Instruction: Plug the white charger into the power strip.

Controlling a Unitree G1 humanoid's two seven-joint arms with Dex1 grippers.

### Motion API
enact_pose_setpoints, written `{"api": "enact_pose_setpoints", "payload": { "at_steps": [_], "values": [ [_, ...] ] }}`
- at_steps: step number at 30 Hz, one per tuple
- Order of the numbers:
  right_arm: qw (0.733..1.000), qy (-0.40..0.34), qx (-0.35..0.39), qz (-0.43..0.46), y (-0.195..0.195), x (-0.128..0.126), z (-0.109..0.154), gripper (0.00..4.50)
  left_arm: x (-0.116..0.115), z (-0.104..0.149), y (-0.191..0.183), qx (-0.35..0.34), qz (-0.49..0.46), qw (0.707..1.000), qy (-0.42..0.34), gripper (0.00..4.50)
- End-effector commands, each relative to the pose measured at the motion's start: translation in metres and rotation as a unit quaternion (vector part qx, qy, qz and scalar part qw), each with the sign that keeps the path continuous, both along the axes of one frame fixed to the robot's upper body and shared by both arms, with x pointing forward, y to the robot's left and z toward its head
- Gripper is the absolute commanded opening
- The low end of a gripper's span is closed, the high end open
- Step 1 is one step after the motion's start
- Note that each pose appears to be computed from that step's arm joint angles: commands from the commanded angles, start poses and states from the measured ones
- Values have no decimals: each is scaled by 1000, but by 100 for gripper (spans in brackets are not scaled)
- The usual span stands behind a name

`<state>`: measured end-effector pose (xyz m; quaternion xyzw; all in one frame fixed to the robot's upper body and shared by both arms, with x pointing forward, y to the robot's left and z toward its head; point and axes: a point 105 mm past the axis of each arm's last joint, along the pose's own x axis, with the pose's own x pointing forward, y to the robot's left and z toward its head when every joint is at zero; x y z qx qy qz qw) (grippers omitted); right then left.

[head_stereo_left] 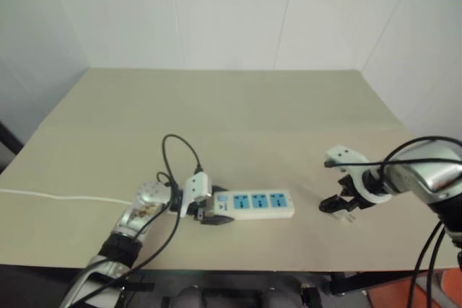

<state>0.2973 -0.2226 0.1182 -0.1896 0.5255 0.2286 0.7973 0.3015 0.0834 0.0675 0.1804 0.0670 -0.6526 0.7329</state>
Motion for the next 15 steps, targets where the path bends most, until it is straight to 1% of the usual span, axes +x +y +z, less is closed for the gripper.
{"api": "enact_pose_setpoints", "payload": {
  "at_steps": [1,7,15],
  "values": [
    [1000,-24,-5,8,-1,10,8,450,-5,-15,1,21,8,1000,17,331],
    [1000,-17,-9,11,-3,14,1,450,-9,-17,5,24,12,999,20,331],
    [1000,1,-9,20,-2,12,-8,450,-13,-17,6,26,16,999,22,331]
  ]
}}
